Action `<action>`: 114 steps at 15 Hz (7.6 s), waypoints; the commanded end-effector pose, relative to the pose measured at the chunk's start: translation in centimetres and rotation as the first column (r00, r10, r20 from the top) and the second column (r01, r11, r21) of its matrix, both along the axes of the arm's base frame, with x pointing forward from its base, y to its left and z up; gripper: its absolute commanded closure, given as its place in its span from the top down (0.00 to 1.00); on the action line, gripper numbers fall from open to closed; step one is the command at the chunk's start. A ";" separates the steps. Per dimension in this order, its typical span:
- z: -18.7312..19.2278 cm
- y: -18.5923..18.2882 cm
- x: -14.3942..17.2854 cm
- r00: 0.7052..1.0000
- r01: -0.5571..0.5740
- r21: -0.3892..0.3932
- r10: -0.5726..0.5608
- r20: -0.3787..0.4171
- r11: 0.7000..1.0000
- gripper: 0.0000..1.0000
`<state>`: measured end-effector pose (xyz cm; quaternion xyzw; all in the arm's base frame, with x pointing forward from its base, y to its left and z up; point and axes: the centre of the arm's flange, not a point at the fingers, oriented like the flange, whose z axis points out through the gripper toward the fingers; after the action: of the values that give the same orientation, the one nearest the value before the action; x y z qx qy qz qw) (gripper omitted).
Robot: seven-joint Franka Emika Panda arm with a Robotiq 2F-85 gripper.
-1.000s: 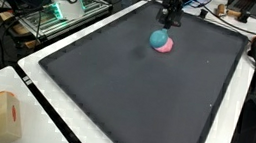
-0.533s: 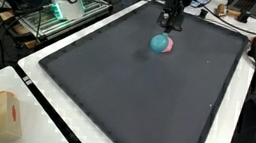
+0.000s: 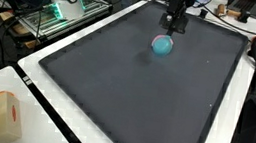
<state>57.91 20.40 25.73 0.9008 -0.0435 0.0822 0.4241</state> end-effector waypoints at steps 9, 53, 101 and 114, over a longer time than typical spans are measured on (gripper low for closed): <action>7.0 -4.8 0.6 0.989 0.035 0.278 0.007 -0.148 0.960 0.25; 14.7 -18.3 -0.1 0.903 0.008 0.981 0.420 -0.090 0.193 0.25; -10.1 -27.0 2.0 0.900 0.064 0.992 0.436 -0.011 -0.106 0.25; -9.5 -26.7 2.0 0.894 0.079 0.989 0.448 -0.014 -0.126 0.25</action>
<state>60.15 -5.77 19.28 0.8936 0.1179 -0.0613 -0.4287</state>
